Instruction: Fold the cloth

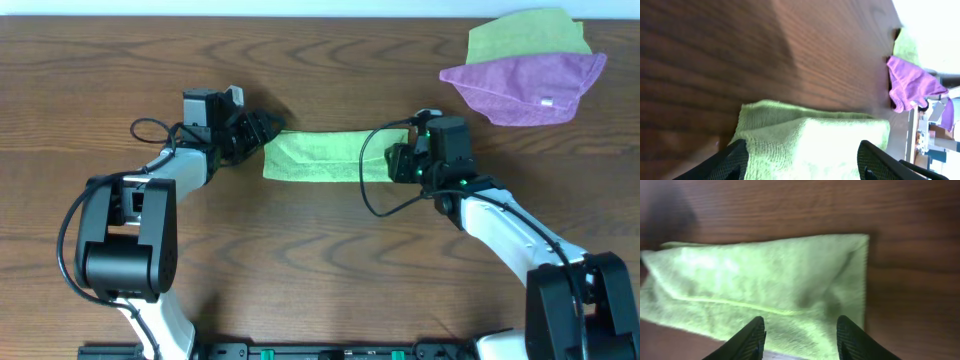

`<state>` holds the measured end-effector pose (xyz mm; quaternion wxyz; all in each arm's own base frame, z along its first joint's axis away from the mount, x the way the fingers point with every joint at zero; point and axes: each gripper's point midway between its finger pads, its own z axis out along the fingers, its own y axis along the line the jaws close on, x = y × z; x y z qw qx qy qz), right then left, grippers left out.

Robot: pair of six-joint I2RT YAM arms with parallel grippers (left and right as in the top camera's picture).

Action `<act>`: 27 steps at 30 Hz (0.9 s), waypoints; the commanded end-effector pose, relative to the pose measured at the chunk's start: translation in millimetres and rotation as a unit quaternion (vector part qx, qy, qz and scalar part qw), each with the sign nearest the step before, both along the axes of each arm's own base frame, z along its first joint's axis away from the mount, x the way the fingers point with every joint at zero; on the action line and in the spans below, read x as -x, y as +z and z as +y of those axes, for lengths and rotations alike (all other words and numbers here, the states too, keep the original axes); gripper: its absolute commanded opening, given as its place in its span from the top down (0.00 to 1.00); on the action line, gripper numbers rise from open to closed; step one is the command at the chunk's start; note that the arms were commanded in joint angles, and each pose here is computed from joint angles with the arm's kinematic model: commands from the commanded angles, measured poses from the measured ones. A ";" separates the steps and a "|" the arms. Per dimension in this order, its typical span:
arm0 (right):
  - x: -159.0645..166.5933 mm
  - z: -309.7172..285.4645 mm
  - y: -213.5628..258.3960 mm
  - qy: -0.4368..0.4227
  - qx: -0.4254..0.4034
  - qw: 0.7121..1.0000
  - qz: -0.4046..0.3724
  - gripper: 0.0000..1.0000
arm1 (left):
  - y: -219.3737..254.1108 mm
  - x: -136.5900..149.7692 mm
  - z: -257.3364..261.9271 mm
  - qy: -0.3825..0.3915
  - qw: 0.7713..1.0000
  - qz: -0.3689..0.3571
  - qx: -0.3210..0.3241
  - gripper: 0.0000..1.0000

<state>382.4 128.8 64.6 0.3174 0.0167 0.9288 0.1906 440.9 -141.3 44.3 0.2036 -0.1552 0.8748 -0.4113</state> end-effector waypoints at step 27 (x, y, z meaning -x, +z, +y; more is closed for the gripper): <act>11.2 151.4 -22.5 0.022 -0.238 0.969 0.061 0.51 | 6.6 -8.2 -5.1 0.013 0.999 -0.023 -0.044 0.28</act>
